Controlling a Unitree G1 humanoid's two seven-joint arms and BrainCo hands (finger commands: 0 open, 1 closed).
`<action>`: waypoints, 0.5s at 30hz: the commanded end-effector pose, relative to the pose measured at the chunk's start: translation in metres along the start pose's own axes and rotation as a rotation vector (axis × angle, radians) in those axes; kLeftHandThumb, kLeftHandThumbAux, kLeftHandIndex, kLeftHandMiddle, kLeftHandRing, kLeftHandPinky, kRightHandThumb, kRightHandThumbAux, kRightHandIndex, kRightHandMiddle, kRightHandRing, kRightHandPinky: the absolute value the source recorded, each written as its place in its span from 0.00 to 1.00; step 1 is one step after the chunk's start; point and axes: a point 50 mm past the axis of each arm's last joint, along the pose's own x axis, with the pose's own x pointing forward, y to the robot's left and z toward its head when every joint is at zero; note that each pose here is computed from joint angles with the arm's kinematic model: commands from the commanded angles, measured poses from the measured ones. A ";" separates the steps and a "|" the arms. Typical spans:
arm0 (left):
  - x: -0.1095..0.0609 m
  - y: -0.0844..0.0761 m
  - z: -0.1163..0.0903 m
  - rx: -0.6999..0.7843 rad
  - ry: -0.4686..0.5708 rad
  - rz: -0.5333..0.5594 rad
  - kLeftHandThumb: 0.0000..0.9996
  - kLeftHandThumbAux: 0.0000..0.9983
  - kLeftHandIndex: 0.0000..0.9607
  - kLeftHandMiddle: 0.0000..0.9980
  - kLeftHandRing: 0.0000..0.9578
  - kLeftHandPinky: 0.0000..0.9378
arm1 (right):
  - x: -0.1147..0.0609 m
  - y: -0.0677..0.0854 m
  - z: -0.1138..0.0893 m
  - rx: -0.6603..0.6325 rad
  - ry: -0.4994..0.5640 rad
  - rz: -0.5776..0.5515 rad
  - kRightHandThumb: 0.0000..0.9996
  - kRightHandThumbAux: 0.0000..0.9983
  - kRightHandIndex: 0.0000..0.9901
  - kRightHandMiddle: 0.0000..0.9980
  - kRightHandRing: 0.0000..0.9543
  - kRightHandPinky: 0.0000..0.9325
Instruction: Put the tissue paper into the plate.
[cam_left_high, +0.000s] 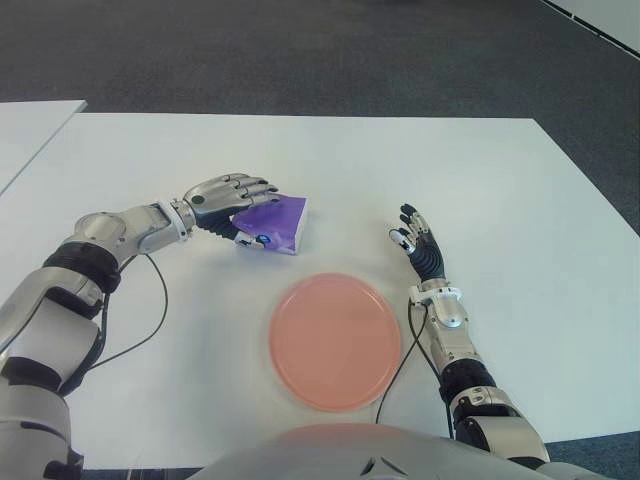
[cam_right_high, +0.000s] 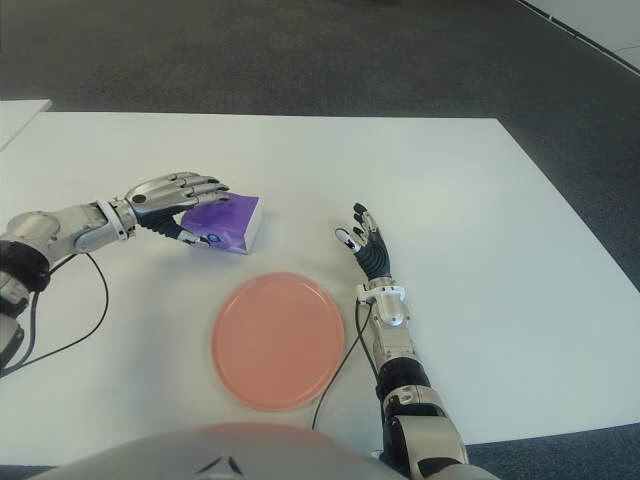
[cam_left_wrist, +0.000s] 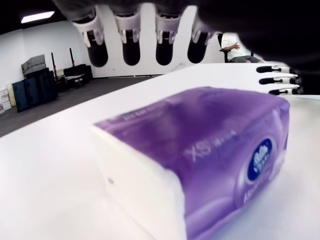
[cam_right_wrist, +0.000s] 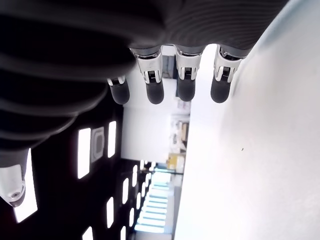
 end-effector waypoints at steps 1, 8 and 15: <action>0.001 -0.012 0.007 -0.025 -0.024 -0.052 0.36 0.10 0.00 0.00 0.00 0.00 | -0.022 0.009 -0.028 0.030 0.136 0.011 0.00 0.48 0.00 0.00 0.00 0.00; 0.005 -0.016 0.011 -0.035 -0.035 -0.046 0.37 0.10 0.00 0.00 0.00 0.00 | -0.023 0.008 -0.028 0.025 0.133 0.002 0.00 0.47 0.00 0.00 0.00 0.00; 0.013 -0.022 0.017 -0.063 -0.037 -0.030 0.37 0.11 0.00 0.00 0.00 0.00 | -0.024 0.008 -0.028 0.020 0.125 -0.007 0.00 0.46 0.00 0.00 0.00 0.00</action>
